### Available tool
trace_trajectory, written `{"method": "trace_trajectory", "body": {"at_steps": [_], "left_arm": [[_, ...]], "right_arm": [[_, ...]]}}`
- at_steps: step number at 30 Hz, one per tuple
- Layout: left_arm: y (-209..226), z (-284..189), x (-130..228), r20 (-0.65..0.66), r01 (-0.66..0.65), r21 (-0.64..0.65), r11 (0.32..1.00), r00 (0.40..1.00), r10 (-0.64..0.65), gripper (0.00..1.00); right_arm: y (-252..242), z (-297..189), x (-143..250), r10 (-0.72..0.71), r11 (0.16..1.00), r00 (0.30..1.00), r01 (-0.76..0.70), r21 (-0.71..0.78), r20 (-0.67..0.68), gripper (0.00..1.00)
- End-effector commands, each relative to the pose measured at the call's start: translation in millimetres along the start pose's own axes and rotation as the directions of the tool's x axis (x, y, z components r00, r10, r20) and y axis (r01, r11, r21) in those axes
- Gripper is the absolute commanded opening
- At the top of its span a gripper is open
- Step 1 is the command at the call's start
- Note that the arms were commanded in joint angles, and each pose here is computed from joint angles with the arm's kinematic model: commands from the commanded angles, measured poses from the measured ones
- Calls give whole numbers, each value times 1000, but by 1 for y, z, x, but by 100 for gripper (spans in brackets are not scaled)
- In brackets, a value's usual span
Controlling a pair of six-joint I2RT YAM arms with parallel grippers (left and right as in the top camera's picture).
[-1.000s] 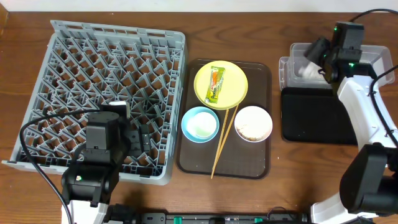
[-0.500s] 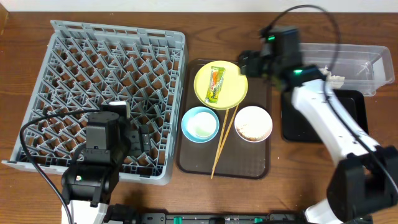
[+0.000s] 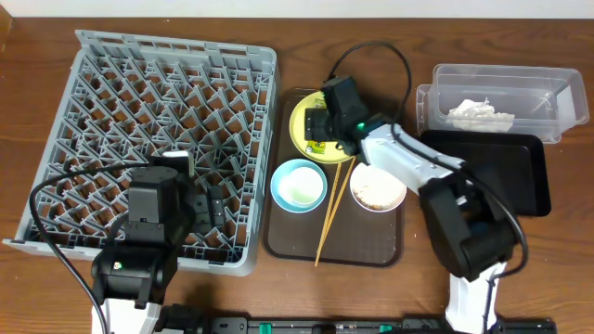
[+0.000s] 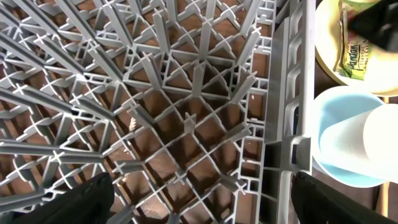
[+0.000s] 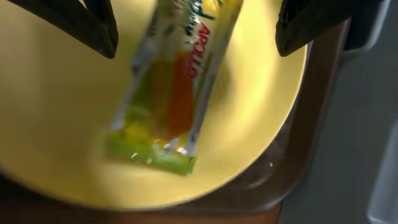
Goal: Sort waste into correct bins and load items into the dishwasher
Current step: 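Grasp the yellow-orange snack wrapper on the plate with the right gripper, then move the wrapper with the right gripper and drop it into the clear bin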
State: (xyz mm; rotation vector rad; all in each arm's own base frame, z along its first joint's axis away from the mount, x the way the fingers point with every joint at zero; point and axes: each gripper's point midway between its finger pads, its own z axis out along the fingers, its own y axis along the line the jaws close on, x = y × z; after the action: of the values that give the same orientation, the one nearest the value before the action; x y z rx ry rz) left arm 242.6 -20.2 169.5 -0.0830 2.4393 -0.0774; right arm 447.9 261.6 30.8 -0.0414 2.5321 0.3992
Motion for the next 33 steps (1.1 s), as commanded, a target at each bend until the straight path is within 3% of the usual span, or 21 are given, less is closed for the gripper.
{"method": "trace_trajectory", "body": {"at_steps": [1,3,10,12,18,25,30,33], "left_arm": [[-1,-5,-6,17,-13,-3,1000,1000,13,91],[-1,-5,-6,16,-13,-3,1000,1000,13,91],[-1,-5,-6,14,-13,-3,1000,1000,13,91],[0,-5,-5,13,-13,-3,1000,1000,13,91],[0,-5,-5,13,-13,-3,1000,1000,13,91],[0,-5,-5,13,-13,-3,1000,1000,13,91],[-1,-5,-6,14,-13,-3,1000,1000,13,91],[0,-5,-5,13,-13,-3,1000,1000,13,91]], "right_arm": [[-1,13,15,37,997,999,-37,69,5,78],[0,18,22,30,996,1000,-30,83,-4,71],[-6,6,14,28,992,999,-30,126,18,19],[-14,-5,3,38,988,998,-44,148,42,9],[-53,-68,-56,100,969,978,-137,205,182,5],[-122,-151,-124,220,928,895,-314,199,387,1],[-191,-179,-133,334,849,828,-472,237,452,1],[-236,-184,-120,457,745,755,-614,262,470,1]]}}
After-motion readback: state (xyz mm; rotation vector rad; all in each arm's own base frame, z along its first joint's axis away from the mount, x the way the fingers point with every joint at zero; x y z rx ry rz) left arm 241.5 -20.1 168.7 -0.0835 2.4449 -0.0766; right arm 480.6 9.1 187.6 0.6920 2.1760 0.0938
